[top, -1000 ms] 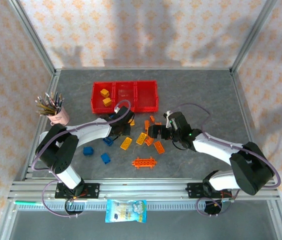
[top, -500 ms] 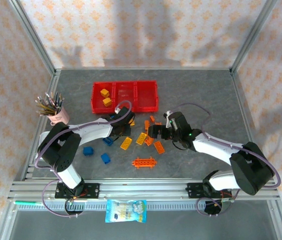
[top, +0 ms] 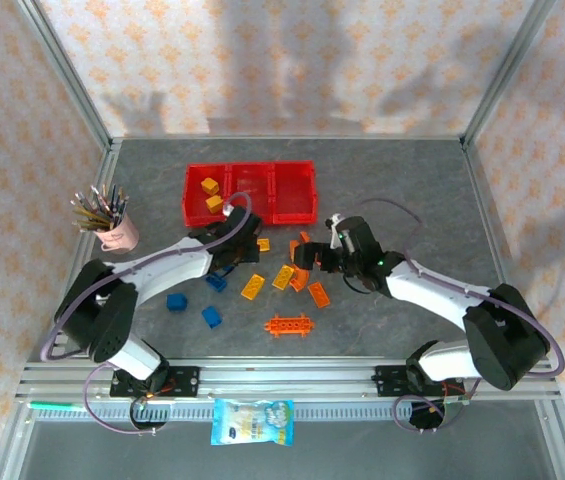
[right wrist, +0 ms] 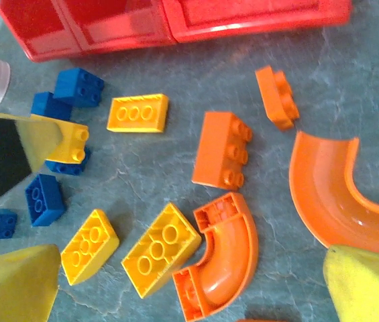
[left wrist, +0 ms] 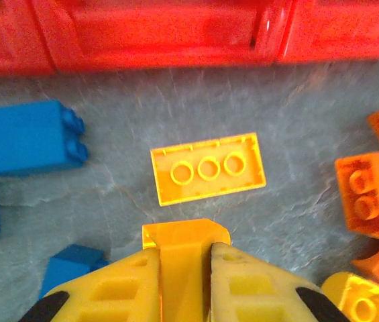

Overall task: Sort the legos into containers by color
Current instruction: Pick up the lego from the center of the table, then place the lego in the container, then pick up the lego from the center of the table.

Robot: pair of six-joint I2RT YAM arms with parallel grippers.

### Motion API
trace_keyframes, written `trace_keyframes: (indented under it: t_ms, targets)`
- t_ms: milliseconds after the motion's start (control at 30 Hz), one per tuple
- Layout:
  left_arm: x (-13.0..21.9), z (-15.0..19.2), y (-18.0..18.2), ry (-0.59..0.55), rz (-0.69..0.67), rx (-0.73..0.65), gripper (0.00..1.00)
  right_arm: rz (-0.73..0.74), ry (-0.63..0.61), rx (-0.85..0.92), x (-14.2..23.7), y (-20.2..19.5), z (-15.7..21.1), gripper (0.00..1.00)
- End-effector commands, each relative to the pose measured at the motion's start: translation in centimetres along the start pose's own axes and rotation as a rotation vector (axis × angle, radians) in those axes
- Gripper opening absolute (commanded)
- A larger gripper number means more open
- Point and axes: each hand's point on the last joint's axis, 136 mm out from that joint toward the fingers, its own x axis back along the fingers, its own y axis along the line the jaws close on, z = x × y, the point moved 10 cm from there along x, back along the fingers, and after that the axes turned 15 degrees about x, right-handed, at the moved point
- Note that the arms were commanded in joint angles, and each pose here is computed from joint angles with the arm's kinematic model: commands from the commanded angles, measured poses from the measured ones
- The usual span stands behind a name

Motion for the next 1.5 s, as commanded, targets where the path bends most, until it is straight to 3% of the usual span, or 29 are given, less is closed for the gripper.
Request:
trace_keyframes:
  t_ms: [0,300,600,733,900,1100,1467]
  targets:
    - [1.8,-2.1,1.3,-0.068,-0.001,0.055,0.18,0.008,-0.044,0.035,0.5,0.6,-2.1,1.00]
    - [3.7,-9.8,4.4,-0.303,-0.005,0.270,0.17,-0.075,-0.118,0.015,-1.3,2.0,-5.6,1.00]
    - [-1.4,-15.1,6.0,-0.377,-0.166,0.342,0.18,-0.041,-0.141,0.058,-2.3,2.2,-7.5,1.00]
    - [-3.0,-16.9,6.1,-0.388,-0.228,0.329,0.26,-0.017,-0.129,0.096,-2.3,2.2,-8.3,1.00]
    - [-3.5,-17.3,6.2,-0.374,-0.238,0.318,0.42,-0.020,-0.137,0.126,-1.9,2.5,-9.3,1.00]
    - [-1.8,-16.6,5.7,-0.329,-0.154,0.310,0.44,-0.021,-0.130,0.121,-1.7,2.5,-9.1,1.00]
    - [1.9,-8.7,3.1,-0.202,-0.003,0.191,0.47,0.017,-0.073,0.052,-0.7,1.2,-5.0,1.00]
